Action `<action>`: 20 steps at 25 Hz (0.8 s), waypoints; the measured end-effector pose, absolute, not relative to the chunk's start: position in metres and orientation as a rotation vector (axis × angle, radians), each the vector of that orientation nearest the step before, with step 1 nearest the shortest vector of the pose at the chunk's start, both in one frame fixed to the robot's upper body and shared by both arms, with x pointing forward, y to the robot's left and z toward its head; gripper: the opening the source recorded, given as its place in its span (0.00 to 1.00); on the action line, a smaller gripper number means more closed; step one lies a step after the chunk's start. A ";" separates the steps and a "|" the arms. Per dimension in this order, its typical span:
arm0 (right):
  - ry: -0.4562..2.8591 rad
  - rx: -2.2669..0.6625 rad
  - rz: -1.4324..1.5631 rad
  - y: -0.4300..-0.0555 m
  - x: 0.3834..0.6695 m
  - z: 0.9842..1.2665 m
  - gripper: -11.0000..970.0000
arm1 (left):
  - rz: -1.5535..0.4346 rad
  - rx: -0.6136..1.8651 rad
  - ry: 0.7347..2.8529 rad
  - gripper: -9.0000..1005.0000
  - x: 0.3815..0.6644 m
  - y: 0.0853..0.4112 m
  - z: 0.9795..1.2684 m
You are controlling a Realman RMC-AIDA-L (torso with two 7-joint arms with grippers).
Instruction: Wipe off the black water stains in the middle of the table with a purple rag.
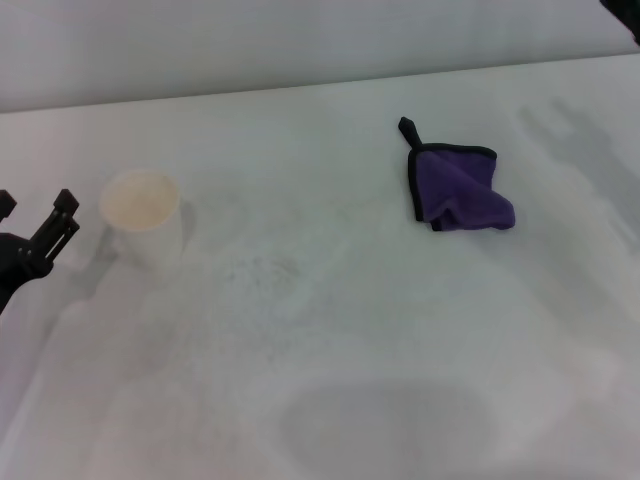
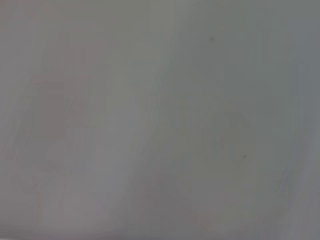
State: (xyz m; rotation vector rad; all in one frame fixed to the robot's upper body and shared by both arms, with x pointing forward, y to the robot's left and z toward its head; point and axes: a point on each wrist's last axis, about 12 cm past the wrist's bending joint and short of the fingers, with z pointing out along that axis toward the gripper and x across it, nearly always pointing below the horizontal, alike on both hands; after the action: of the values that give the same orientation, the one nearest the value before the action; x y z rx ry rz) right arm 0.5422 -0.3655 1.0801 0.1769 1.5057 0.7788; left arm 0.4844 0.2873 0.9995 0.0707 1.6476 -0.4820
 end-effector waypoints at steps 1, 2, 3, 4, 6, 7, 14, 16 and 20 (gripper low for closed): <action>1.502 0.181 0.724 -0.368 0.537 1.073 0.89 | -0.481 0.069 1.649 0.87 0.483 0.288 0.999; 1.503 0.176 0.664 -0.369 0.532 1.066 0.89 | -0.480 0.068 1.650 0.87 0.483 0.288 0.999; 1.507 0.168 0.611 -0.370 0.528 1.059 0.88 | -0.480 0.068 1.650 0.87 0.483 0.288 0.999; 1.507 0.153 0.552 -0.370 0.522 1.053 0.88 | -0.480 0.068 1.651 0.87 0.483 0.288 0.999; 1.510 0.115 0.446 -0.367 0.513 1.042 0.88 | -0.480 0.068 1.650 0.87 0.483 0.288 0.999; 1.517 0.097 0.409 -0.365 0.510 1.038 0.88 | -0.480 0.068 1.650 0.87 0.482 0.289 0.999; 1.612 -0.023 0.230 -0.354 0.501 1.016 0.88 | -0.464 0.018 1.643 0.87 0.475 0.293 0.997; 1.652 -0.032 0.201 -0.352 0.502 1.010 0.88 | -0.445 -0.021 1.645 0.87 0.471 0.299 0.995; 1.677 -0.032 0.191 -0.349 0.502 1.006 0.88 | -0.416 -0.075 1.643 0.87 0.464 0.308 0.993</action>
State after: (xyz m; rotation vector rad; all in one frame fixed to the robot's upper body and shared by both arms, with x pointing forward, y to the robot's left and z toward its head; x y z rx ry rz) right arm 0.5015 -0.3491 1.0060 -0.0317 1.6766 0.1910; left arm 0.4645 0.3078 0.9931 -0.0749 1.6433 -0.4161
